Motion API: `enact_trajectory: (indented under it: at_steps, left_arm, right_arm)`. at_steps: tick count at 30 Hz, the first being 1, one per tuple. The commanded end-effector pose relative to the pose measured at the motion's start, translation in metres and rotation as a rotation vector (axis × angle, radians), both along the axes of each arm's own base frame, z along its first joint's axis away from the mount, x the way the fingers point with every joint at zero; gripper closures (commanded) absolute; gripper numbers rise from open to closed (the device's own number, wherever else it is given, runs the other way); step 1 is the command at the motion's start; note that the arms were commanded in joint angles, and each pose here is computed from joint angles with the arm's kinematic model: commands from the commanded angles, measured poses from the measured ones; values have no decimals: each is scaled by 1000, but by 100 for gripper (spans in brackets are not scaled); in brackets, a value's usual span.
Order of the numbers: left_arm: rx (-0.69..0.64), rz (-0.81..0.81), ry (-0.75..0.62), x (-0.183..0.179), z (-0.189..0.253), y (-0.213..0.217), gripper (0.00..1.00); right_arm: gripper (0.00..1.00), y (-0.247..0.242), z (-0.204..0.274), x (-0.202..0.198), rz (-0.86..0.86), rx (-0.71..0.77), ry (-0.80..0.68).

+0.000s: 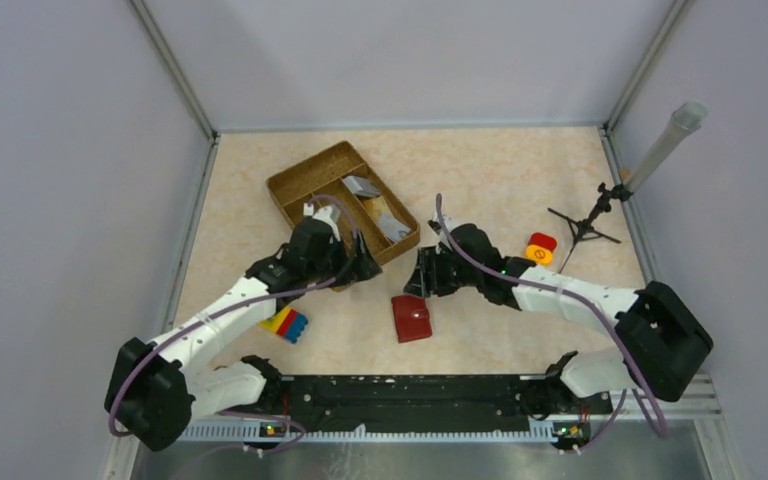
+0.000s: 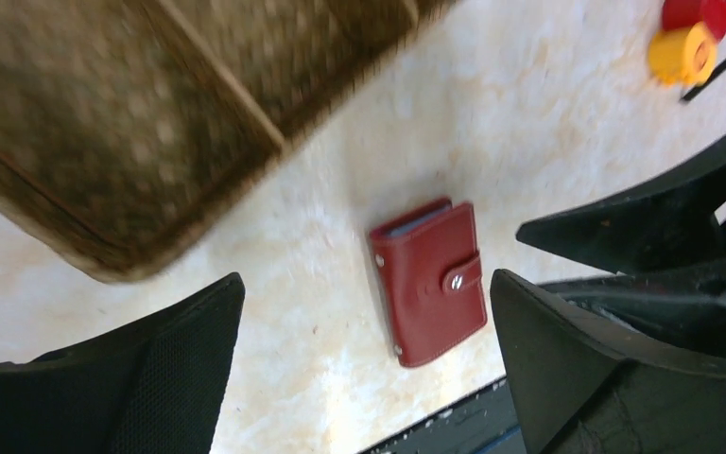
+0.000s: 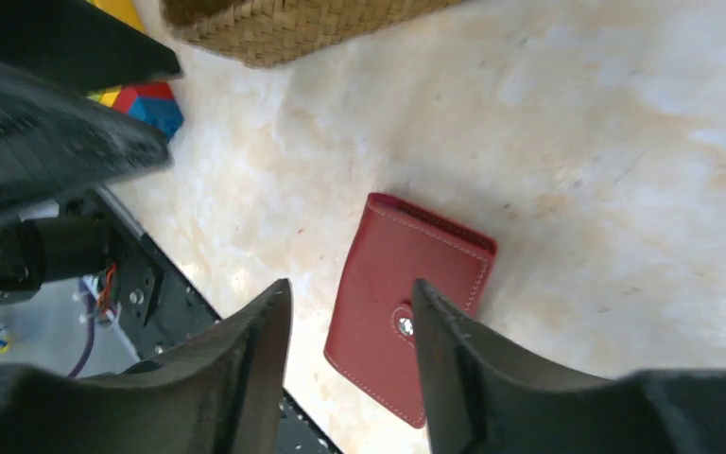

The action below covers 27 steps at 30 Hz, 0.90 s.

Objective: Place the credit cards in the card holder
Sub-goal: Reset both arms

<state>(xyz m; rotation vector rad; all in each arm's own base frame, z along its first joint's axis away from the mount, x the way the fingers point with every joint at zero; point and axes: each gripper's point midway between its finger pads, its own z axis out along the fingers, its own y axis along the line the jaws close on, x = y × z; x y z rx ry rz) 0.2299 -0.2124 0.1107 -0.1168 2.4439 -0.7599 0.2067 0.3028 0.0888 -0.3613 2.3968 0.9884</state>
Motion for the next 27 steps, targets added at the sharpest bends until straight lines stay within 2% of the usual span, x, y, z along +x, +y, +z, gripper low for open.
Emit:
enact_trajectory:
  at_steps: [1,6,10,14,15,19,22,27]
  left_arm:
    - [36,8,-106,32,40,23,1]
    - [74,172,-74,73,46,83,1]
    - [135,315,-125,87,61,133,1]
    - [252,452,-317,80,98,172,1]
    - [249,475,-406,73,117,177,1]
    - [255,485,-584,54,151,186,1]
    - [303,478,-608,38,154,193,1]
    - [355,488,-569,27,139,202,1]
  right_arm:
    - [45,-47,7,28,-112,-172,-45]
    - [34,-109,18,67,-339,-191,-46]
    - [31,-170,39,85,-540,-224,-85]
    - [30,-230,75,90,-736,-361,-301]
    - [30,-240,86,90,-762,-381,-357]
    - [31,-265,119,85,-856,-392,-535]
    - [30,-269,131,79,-872,-344,-619]
    - [30,-270,134,76,-876,-337,-636]
